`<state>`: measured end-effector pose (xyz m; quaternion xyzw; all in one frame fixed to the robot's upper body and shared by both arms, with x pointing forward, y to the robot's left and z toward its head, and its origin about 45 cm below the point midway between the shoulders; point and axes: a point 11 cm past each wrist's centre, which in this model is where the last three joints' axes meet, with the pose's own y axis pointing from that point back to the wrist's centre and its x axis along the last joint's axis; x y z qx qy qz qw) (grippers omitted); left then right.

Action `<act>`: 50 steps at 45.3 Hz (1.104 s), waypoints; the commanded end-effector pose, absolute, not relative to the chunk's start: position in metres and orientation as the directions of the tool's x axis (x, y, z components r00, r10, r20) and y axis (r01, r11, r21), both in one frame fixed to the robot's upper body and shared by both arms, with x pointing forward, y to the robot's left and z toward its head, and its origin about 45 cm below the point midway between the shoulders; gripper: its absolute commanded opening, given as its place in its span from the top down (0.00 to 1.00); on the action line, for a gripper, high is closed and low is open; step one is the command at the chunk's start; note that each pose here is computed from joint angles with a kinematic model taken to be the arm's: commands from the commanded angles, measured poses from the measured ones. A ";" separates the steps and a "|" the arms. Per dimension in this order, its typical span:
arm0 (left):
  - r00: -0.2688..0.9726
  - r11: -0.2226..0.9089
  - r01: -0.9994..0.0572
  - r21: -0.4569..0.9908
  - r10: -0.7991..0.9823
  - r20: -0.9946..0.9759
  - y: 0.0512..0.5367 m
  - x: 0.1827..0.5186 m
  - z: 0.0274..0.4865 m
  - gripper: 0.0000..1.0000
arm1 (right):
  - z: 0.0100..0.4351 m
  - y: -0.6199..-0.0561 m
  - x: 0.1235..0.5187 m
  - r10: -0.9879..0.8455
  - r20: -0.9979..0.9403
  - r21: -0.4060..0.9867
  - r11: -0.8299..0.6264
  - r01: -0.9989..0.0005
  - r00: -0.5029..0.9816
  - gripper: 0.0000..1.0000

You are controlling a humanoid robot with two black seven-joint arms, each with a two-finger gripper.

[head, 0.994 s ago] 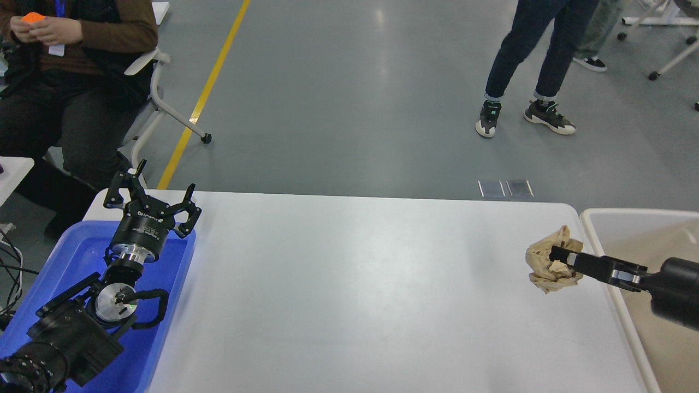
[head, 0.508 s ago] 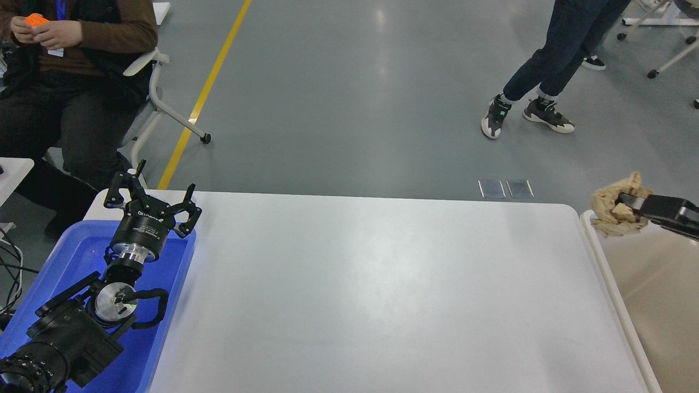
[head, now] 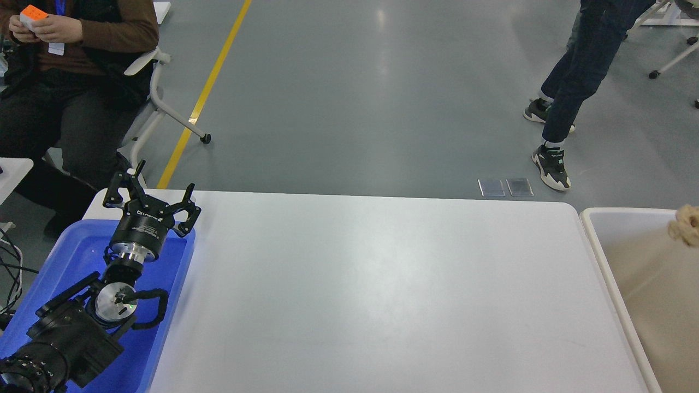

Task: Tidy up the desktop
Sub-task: 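Lower the right gripper into the bin and release the paper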

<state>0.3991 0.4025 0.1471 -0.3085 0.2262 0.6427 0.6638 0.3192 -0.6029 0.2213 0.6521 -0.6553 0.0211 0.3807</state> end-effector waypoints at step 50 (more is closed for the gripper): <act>0.071 -0.017 -0.993 -0.118 0.714 -0.697 0.402 0.399 0.147 0.00 | 0.098 -0.586 0.298 -0.887 0.409 0.555 0.429 -0.713 -0.216 0.00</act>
